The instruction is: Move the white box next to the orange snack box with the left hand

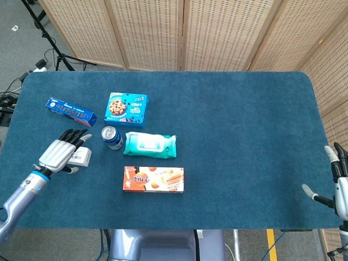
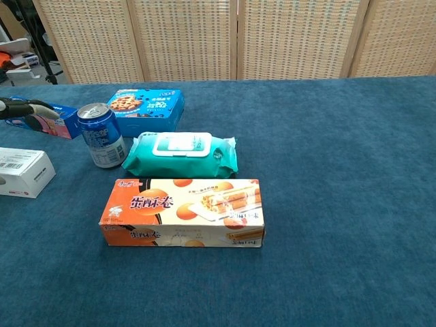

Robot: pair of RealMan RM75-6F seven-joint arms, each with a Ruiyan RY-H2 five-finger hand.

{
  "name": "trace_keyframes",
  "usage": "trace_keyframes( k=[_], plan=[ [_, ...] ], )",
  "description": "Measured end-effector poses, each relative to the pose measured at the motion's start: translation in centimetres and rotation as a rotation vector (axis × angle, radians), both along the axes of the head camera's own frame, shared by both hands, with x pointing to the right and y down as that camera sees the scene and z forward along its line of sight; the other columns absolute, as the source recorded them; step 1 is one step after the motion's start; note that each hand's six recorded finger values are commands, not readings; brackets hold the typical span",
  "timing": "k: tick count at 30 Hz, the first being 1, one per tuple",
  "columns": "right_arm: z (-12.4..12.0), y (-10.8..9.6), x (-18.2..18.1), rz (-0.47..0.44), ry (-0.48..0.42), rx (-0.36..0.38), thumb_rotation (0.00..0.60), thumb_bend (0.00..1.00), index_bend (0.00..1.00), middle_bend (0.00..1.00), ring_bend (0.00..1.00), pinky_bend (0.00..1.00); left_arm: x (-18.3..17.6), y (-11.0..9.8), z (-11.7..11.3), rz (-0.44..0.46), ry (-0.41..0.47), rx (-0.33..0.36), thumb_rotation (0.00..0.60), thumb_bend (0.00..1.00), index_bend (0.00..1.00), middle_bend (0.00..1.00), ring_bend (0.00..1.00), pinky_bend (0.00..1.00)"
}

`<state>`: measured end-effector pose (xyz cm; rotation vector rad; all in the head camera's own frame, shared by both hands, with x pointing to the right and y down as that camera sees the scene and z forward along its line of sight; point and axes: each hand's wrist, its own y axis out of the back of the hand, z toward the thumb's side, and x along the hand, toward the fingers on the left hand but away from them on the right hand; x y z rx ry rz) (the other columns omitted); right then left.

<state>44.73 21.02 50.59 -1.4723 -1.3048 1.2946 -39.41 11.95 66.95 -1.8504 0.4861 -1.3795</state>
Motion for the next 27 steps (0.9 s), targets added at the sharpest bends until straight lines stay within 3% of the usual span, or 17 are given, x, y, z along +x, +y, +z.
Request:
trace_keyframes(
  k=[7, 14, 20, 27],
  plan=[
    [0.1, -0.1, 0.1, 0.005, -0.001, -0.001, 0.6, 0.0, 0.0, 0.0, 0.0, 0.0, -0.2, -0.1, 1.9, 0.037, -0.086, -0.038, 0.6, 0.0, 0.22, 0.11, 0.01, 0.1],
    [0.2, -0.1, 0.0, 0.003, -0.003, -0.004, 0.6, 0.0, 0.0, 0.0, 0.0, 0.0, -1.2, -0.1, 3.3, 0.014, -0.126, -0.054, 0.6, 0.02, 0.33, 0.29, 0.19, 0.25],
    [0.2, -0.1, 0.0, 0.004, -0.007, -0.007, 0.6, 0.0, 0.0, 0.0, 0.0, 0.0, -1.0, -0.2, 3.7, -0.025, -0.086, -0.048, 0.6, 0.09, 0.46, 0.44, 0.34, 0.35],
    [0.0, 0.0, 0.1, 0.005, -0.018, -0.005, 0.6, 0.0, 0.0, 0.0, 0.0, 0.0, -1.6, -0.1, 2.2, -0.089, -0.008, -0.03, 0.6, 0.11, 0.49, 0.47, 0.36, 0.36]
  ],
)
